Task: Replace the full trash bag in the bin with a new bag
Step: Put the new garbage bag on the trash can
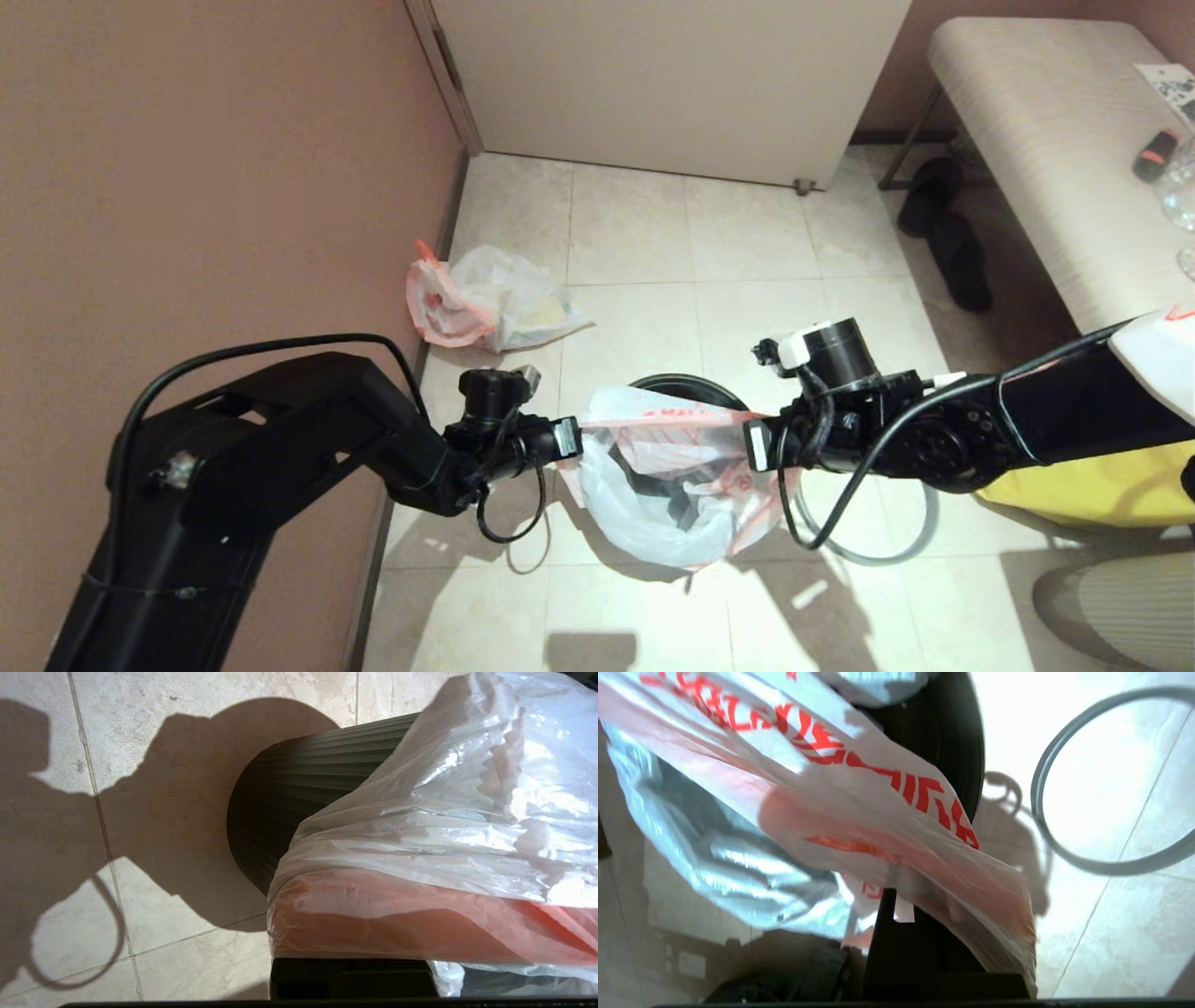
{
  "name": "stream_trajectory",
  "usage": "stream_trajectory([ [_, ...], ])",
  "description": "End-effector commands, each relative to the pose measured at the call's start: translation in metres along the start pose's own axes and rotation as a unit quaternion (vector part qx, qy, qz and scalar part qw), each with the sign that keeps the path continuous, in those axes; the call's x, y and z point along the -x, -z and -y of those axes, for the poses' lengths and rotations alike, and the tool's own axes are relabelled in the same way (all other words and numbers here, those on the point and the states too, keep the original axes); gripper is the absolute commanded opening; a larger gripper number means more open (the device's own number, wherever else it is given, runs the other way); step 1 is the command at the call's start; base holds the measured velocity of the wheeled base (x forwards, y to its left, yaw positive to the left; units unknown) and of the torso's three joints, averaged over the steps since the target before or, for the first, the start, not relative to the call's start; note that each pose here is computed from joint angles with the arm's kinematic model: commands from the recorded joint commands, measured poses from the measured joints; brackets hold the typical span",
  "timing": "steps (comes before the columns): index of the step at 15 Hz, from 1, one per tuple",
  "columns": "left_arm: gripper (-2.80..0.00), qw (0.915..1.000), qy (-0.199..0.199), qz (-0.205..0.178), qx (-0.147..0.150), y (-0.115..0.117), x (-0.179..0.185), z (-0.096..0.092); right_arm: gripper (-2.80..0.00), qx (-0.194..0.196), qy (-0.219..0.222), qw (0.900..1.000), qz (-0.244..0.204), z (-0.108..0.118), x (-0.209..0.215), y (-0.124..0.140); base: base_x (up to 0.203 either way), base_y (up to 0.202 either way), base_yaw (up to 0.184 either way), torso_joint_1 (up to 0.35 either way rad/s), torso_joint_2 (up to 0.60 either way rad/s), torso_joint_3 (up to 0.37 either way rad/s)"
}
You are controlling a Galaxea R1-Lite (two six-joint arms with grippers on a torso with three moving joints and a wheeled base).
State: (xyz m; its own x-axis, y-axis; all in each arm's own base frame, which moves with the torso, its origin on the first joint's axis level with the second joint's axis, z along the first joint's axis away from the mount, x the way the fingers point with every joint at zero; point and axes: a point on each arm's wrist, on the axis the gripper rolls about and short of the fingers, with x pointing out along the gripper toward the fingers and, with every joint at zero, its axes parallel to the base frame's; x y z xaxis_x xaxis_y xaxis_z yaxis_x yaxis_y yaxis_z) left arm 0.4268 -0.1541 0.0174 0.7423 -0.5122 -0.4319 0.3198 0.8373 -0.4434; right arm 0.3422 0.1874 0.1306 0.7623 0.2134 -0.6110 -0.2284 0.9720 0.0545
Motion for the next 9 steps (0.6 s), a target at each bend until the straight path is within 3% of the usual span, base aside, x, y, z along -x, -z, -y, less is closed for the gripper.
stream_trajectory([
  [1,-2.80,1.0000,0.002,0.002,0.000,-0.001,0.000,0.000,-2.80,-0.009,0.007,1.000,0.016,0.007,-0.007,-0.011,0.000,0.000,0.000,0.000,0.00,0.000],
  [6,-2.80,1.0000,0.001,0.002,0.000,-0.001,0.000,0.000,-2.80,-0.024,0.042,0.998,0.027,0.040,-0.037,-0.023,0.000,0.000,0.000,0.000,0.00,0.000],
  [9,-2.80,1.0000,0.001,0.002,-0.001,0.000,0.000,0.000,-2.80,-0.026,0.073,0.997,0.019,0.053,-0.060,-0.016,0.000,0.000,0.000,0.000,0.00,0.000],
])
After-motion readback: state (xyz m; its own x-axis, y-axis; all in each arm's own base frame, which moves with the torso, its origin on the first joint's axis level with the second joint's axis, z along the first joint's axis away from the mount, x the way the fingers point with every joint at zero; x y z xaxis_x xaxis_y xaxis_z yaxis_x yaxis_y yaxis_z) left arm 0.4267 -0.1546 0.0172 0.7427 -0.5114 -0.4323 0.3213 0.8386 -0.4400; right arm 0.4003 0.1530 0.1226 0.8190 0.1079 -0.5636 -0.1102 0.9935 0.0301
